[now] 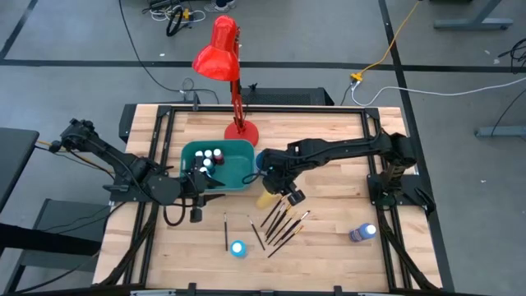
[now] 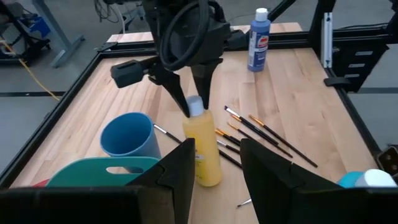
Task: Pick & Place Paint Supplies
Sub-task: Put the yellow paint bottle into the green bin
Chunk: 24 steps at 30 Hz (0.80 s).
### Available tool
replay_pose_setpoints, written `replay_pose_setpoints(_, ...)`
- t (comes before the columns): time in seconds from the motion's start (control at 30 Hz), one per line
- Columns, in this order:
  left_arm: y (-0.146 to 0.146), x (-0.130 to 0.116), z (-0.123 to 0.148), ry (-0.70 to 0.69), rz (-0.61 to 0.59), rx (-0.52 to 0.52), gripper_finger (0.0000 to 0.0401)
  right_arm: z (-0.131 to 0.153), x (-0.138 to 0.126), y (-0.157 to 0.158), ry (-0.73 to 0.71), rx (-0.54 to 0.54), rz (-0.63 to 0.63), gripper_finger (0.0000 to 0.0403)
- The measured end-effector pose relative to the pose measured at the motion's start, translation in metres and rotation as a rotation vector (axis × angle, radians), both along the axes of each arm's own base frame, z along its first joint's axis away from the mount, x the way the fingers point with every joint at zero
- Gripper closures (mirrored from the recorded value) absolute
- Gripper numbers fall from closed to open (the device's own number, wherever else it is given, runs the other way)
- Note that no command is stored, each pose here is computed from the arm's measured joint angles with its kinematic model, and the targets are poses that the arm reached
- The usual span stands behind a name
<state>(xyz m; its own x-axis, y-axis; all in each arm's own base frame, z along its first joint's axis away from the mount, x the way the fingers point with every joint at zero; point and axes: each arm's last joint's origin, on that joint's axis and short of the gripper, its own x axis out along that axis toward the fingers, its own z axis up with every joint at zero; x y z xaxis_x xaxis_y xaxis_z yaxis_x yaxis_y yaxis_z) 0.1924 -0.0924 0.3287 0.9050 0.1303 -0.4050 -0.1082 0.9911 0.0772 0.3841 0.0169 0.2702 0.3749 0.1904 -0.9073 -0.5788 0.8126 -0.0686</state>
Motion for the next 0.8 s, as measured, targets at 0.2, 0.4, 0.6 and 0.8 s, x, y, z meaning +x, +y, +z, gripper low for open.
replay_pose_setpoints(0.2, 0.001, 0.000, 0.000, -0.003, 0.015, 0.005, 0.0264, 0.005, -0.002, -0.002, 0.022, -0.020, 0.026, 0.0274)
replay_pose_setpoints(0.4, 0.001, 0.000, 0.000, -0.002, 0.014, 0.006, 0.0264, 0.014, 0.001, -0.003, -0.012, -0.039, 0.056, 0.0273)
replay_pose_setpoints(0.6, 0.001, 0.000, 0.000, -0.001, 0.013, 0.009, 0.0264, 0.008, 0.002, -0.008, -0.020, -0.031, 0.034, 0.0257)
replay_pose_setpoints(0.8, 0.001, 0.000, 0.000, 0.000, 0.012, 0.009, 0.0264, 0.010, 0.004, -0.009, -0.042, -0.024, 0.018, 0.0241)
